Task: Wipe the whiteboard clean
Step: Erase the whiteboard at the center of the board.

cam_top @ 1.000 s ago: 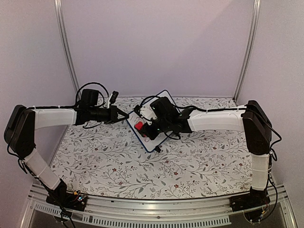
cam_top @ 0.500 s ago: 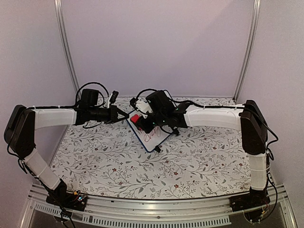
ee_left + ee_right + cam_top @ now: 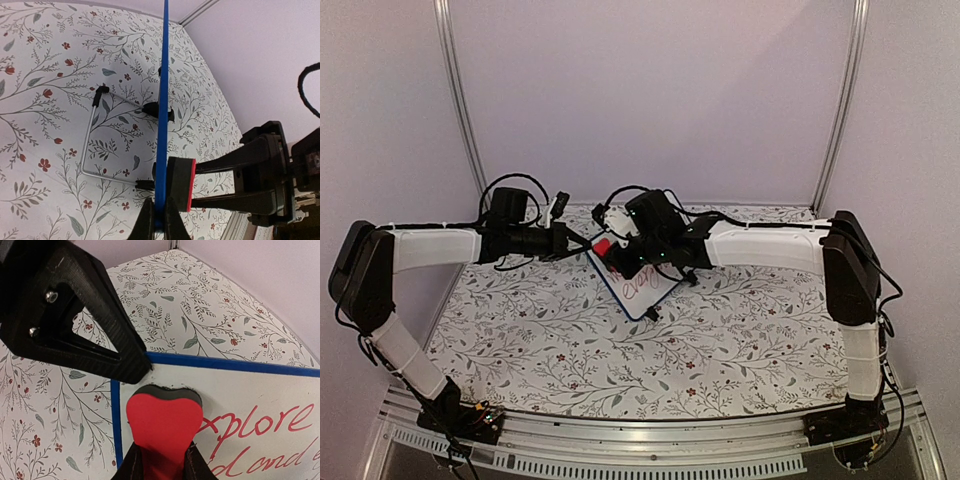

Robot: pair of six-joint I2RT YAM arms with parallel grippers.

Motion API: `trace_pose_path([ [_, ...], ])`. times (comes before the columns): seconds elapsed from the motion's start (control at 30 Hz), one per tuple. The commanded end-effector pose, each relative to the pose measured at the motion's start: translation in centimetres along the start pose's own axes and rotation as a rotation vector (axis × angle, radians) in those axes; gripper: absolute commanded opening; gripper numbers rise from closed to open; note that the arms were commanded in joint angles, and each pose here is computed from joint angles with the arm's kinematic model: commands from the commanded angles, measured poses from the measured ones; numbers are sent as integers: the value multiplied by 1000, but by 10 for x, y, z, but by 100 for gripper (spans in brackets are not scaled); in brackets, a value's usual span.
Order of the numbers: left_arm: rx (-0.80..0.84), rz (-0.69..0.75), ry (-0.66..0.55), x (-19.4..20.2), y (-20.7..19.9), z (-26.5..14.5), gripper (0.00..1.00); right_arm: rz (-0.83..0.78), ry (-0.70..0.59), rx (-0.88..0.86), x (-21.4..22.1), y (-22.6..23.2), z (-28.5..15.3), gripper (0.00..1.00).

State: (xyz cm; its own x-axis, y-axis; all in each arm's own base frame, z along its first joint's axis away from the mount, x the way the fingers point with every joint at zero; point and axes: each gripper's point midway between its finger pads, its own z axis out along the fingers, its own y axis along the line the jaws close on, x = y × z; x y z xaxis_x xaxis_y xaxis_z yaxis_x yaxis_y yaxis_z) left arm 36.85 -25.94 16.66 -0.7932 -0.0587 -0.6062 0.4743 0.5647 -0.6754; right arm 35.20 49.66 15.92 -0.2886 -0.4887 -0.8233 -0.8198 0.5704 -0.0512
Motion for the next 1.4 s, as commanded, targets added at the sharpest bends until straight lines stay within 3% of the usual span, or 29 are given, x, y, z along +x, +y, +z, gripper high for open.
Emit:
trace_pose_path([
  [0.0, 52, 27, -4, -2, -18, -2, 0, 16, 88, -6, 41, 4, 1, 15],
  [0.33, 53, 29, -3, -2, -18, -2, 0, 53, 85, -13, 51, 6, -14, 14],
  [0.97, 60, 37, -1, -1, -22, -1, 0, 65, 6, -31, 0, -11, 2, 15],
  [1.37, 60, 39, 0, -1, -22, -1, 0, 81, 51, -37, 12, -14, 11, 15],
])
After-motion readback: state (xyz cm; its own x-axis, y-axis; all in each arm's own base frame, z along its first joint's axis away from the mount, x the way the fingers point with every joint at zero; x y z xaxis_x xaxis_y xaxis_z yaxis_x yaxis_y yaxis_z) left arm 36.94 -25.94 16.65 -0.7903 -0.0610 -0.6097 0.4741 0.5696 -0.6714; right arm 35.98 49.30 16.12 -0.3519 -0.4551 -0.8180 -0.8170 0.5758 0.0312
